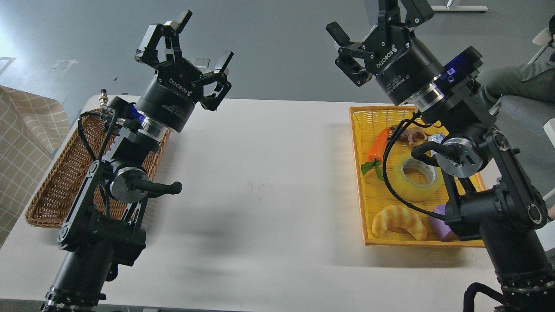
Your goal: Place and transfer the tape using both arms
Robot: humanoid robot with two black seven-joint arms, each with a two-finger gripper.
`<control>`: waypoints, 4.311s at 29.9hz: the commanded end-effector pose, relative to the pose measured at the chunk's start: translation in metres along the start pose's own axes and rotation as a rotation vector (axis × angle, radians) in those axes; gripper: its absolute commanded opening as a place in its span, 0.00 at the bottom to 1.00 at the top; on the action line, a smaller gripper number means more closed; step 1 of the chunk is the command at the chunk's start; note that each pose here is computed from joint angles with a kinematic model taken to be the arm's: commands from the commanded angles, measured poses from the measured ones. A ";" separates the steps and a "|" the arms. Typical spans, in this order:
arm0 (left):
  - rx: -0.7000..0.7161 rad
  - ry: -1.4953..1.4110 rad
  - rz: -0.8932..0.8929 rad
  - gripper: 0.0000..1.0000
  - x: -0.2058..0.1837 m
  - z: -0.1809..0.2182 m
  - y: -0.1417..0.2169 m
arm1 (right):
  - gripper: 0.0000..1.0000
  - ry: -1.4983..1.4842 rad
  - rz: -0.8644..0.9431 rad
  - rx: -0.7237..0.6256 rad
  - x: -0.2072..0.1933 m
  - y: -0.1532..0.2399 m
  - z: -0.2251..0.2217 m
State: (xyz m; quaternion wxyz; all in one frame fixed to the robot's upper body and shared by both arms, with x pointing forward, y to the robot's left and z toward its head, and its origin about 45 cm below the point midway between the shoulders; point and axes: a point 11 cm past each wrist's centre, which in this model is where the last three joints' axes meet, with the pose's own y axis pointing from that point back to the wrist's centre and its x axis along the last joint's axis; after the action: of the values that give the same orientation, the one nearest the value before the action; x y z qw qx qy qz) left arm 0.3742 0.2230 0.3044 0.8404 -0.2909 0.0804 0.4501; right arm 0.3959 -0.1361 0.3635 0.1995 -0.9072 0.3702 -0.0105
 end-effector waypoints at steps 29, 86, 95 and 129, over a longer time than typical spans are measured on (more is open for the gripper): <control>-0.058 0.075 -0.016 0.98 0.001 0.009 -0.012 | 1.00 -0.012 -0.051 0.076 -0.004 -0.011 -0.034; -0.058 -0.010 -0.012 0.98 -0.019 0.012 -0.025 | 1.00 0.051 -0.022 -0.018 0.016 0.015 -0.008; -0.050 0.000 -0.033 0.98 -0.021 0.010 -0.024 | 1.00 0.049 -0.023 0.012 0.015 0.018 -0.013; -0.041 0.001 -0.018 0.98 -0.014 0.006 -0.027 | 1.00 0.348 -0.019 -0.158 0.046 0.038 -0.025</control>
State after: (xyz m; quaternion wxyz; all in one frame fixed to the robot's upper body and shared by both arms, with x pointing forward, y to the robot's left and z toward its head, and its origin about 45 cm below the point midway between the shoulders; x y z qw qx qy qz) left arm 0.3867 0.2053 0.3257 0.8376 -0.3093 0.0698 0.4449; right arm 0.3989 -0.1918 0.3667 0.0977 -0.9097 0.3873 -0.1136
